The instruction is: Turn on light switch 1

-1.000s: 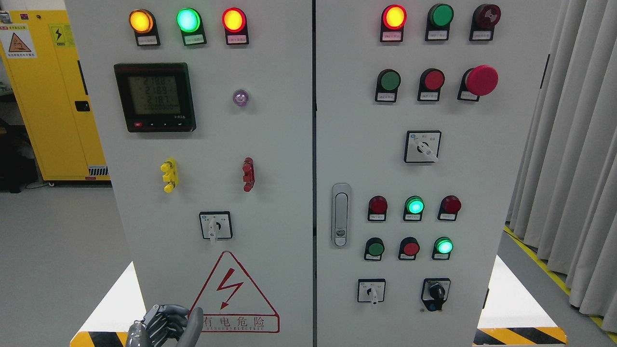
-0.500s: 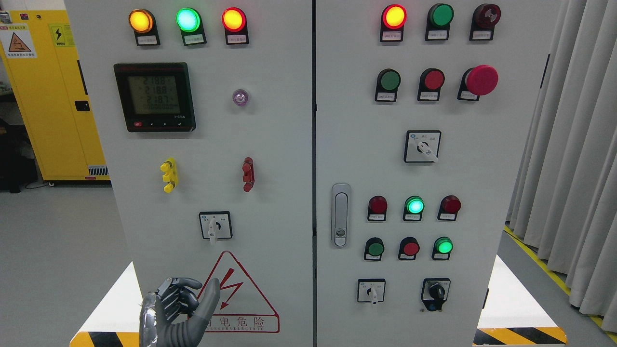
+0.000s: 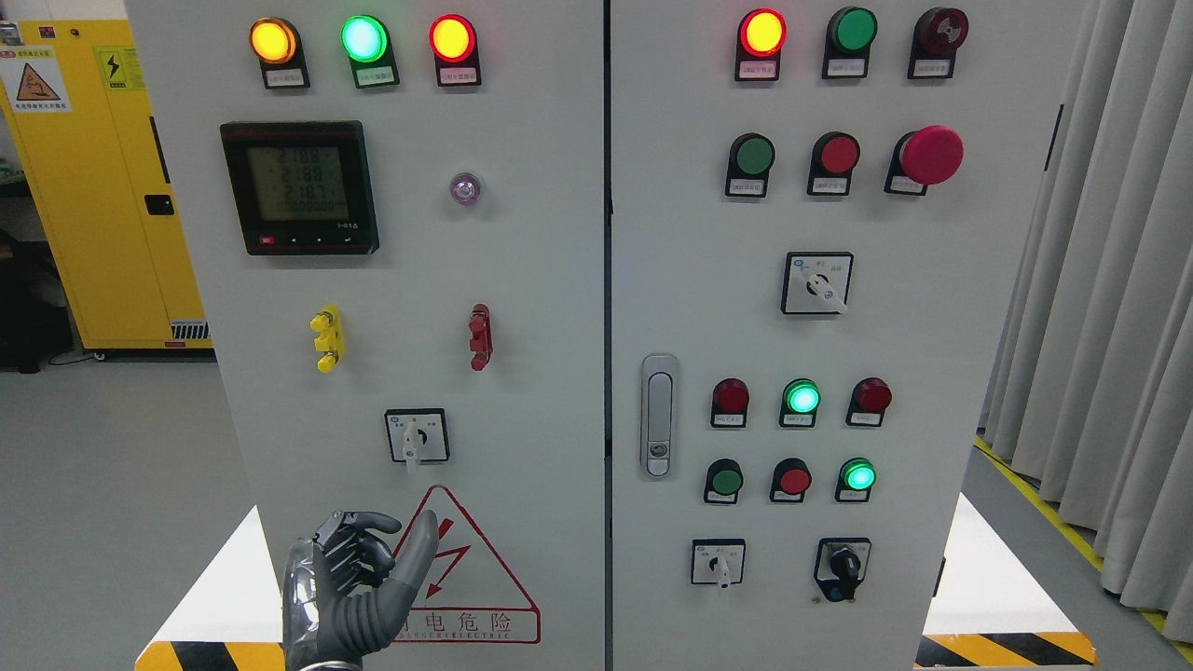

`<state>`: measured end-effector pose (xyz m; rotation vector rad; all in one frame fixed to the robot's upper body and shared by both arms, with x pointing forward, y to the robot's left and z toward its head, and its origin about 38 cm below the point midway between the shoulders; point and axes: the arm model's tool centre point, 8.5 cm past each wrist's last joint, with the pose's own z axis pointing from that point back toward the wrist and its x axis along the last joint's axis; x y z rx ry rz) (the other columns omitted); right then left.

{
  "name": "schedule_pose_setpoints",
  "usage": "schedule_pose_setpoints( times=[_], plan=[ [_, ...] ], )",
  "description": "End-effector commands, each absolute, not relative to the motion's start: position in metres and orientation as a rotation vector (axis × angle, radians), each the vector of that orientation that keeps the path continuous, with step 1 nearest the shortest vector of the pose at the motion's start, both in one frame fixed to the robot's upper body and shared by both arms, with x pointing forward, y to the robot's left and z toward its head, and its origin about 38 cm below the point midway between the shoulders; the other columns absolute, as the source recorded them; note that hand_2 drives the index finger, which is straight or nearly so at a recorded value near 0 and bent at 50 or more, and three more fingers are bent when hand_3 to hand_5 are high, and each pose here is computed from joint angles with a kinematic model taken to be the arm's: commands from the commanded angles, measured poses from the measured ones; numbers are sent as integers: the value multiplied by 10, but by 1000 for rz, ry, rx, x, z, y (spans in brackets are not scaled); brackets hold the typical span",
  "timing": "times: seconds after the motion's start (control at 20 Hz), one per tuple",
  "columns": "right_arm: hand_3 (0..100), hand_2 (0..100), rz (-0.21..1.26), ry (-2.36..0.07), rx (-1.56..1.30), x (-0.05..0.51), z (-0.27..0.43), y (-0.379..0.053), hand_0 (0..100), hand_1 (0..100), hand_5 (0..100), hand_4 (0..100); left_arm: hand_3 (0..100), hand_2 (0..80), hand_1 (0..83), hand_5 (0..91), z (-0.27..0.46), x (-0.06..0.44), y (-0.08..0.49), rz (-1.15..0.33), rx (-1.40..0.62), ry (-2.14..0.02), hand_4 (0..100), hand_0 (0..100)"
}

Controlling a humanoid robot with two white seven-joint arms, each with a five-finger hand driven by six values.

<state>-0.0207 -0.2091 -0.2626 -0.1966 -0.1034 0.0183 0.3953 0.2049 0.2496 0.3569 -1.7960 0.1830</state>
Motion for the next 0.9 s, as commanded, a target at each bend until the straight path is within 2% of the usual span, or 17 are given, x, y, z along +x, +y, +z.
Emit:
schedule_pose_setpoints(
  times=[0.0,0.85],
  plan=[
    [0,40,-11,-97,-198,-22,-263,-209,0,500,0,0,919,602,720,819,266,399,197,184,384,-1806,884,137],
    [0,40,-11,-99,-198,-21,-263,-209,0,500,0,0,922,600,722,830,282,408,199,215,403,-1788,889,180]
  ],
)
